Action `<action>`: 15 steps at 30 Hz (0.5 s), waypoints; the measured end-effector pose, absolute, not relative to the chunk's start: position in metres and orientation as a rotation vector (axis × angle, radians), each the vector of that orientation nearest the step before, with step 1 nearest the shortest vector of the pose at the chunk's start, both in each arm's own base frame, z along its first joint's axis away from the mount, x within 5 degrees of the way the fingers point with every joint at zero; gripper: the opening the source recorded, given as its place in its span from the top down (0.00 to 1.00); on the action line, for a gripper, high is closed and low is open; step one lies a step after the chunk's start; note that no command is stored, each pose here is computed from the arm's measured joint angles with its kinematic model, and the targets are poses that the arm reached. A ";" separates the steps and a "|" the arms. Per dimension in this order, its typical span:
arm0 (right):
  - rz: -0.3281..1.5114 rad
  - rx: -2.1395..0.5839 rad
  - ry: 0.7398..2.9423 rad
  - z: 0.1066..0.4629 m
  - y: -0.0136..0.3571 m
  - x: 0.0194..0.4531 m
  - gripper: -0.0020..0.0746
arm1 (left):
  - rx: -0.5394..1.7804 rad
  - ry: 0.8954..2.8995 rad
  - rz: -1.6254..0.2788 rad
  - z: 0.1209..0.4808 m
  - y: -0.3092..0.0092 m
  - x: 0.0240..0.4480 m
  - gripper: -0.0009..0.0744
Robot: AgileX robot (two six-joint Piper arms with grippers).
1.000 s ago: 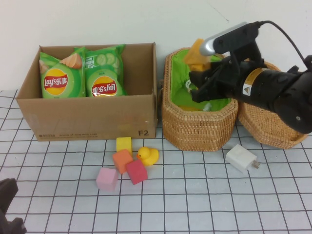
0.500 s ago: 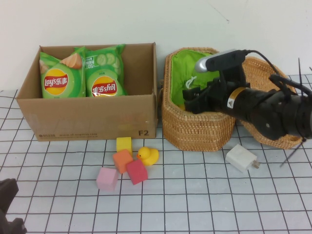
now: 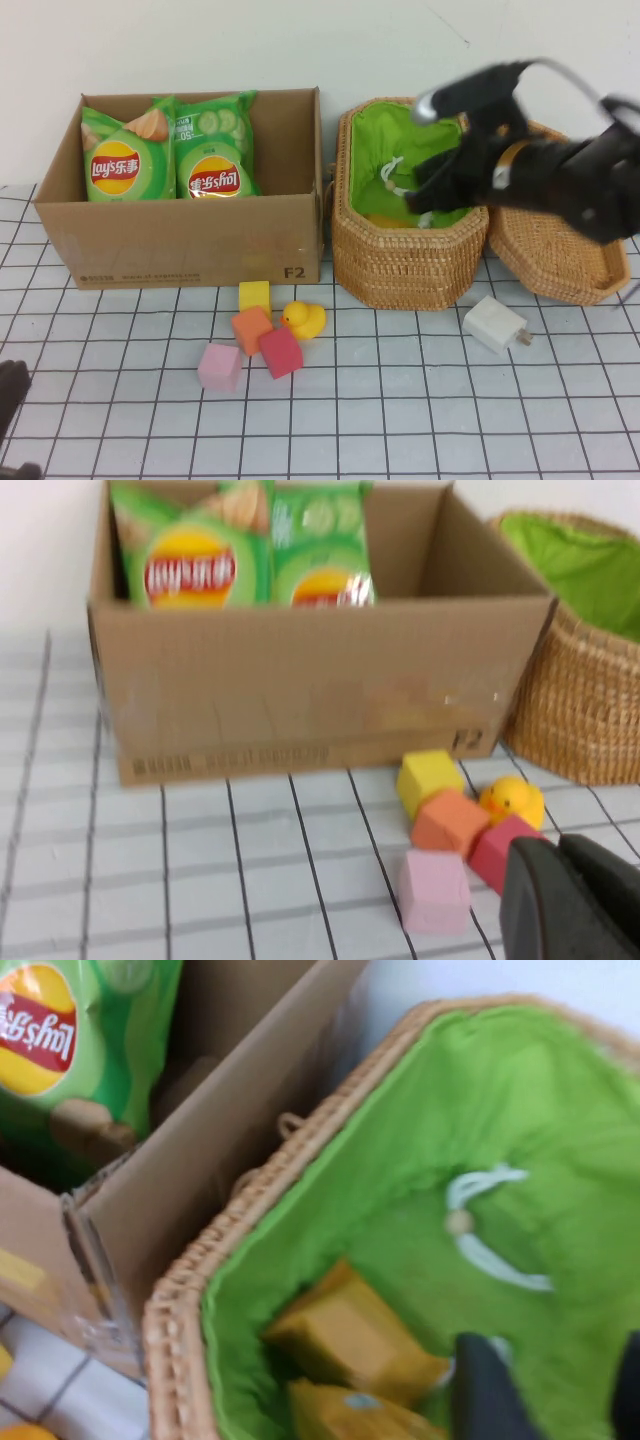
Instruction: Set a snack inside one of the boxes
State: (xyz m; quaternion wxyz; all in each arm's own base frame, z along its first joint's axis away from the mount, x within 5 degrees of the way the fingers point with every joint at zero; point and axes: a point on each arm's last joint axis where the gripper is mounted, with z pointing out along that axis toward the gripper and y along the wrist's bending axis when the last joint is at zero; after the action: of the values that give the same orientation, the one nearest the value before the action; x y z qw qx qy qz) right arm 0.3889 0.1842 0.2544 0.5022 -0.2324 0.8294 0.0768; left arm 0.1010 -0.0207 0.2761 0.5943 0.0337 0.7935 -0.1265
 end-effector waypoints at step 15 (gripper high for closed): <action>0.101 -0.716 1.820 0.361 0.144 0.252 0.97 | 0.151 1.659 -0.126 0.273 -0.017 0.072 0.99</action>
State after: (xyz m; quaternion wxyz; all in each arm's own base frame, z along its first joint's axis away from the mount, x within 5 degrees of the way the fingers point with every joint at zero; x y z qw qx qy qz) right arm 0.2515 0.1439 0.3606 0.5578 -0.3033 0.7714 0.0429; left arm 0.0717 -0.0172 0.2730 0.6709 0.0669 0.7364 -0.0560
